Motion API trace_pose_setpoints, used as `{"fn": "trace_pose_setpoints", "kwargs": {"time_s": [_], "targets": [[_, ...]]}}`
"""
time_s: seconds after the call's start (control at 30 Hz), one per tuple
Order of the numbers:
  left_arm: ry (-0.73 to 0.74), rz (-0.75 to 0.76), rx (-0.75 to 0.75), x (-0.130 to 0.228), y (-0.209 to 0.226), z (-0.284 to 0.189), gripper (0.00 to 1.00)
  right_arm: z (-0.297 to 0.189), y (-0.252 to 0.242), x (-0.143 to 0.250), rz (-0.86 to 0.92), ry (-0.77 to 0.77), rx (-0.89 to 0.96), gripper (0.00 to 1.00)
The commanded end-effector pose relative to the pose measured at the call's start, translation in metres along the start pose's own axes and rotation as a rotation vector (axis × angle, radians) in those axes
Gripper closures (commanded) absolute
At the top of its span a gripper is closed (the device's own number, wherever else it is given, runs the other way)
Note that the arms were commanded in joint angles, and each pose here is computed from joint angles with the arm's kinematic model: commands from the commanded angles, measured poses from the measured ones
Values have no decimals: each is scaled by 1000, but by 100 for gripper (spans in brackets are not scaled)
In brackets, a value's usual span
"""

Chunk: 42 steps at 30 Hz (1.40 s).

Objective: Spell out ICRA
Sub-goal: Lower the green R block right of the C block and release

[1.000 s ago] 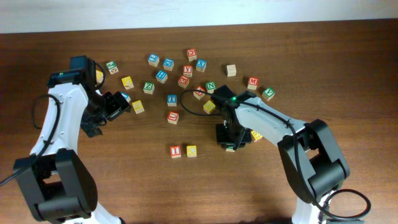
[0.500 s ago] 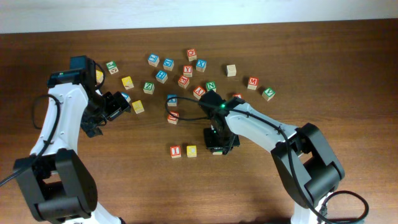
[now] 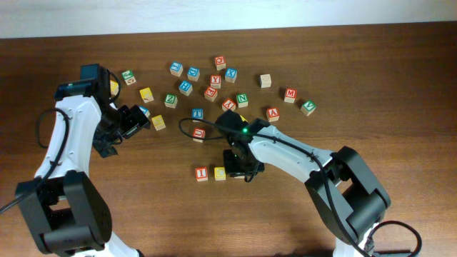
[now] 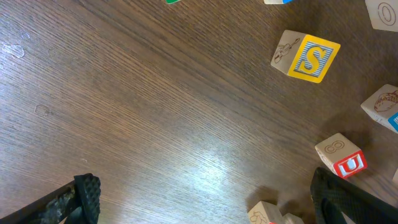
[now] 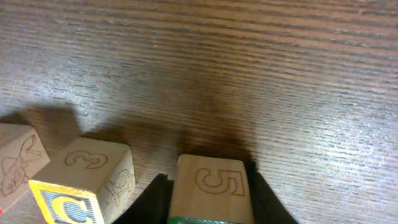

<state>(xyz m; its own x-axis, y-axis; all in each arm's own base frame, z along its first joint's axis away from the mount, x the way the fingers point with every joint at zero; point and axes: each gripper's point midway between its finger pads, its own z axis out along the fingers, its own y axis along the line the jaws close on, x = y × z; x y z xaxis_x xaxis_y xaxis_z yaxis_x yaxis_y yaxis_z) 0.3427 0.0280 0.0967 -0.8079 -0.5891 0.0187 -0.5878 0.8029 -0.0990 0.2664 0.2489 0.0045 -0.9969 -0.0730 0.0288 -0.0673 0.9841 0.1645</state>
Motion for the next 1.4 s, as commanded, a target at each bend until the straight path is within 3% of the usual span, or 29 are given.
{"fn": "trace_pose_setpoints", "kwargs": {"time_s": [0.0, 0.27, 0.4, 0.5, 0.57, 0.6, 0.67, 0.93, 1.17, 1.37], "targets": [[9, -22, -14, 1, 4, 4, 1, -5, 4, 1, -2, -10, -9, 63], [9, -22, -14, 1, 4, 4, 1, -6, -2, -4, 19, -16, -13, 58], [9, -22, -14, 1, 4, 4, 1, -7, -3, -6, 33, -8, -29, 70], [9, -22, -14, 1, 4, 4, 1, -7, 0, -5, 41, 0, -44, 70], [9, -22, -14, 1, 4, 4, 1, -7, 4, -5, 44, 4, -65, 66], [9, -22, -14, 1, 4, 4, 1, -7, 5, -5, 44, 1, -68, 57], [9, -22, -14, 1, 4, 4, 1, -7, 5, -6, 42, 1, -68, 54], [9, -22, -14, 1, 4, 4, 1, -7, 5, -14, 35, -40, -64, 53], [9, -22, -14, 1, 4, 4, 1, -12, -10, -42, -18, -178, 43, 53], [9, -22, -14, 1, 4, 4, 1, -63, 3, -69, -27, -230, 47, 50]]}}
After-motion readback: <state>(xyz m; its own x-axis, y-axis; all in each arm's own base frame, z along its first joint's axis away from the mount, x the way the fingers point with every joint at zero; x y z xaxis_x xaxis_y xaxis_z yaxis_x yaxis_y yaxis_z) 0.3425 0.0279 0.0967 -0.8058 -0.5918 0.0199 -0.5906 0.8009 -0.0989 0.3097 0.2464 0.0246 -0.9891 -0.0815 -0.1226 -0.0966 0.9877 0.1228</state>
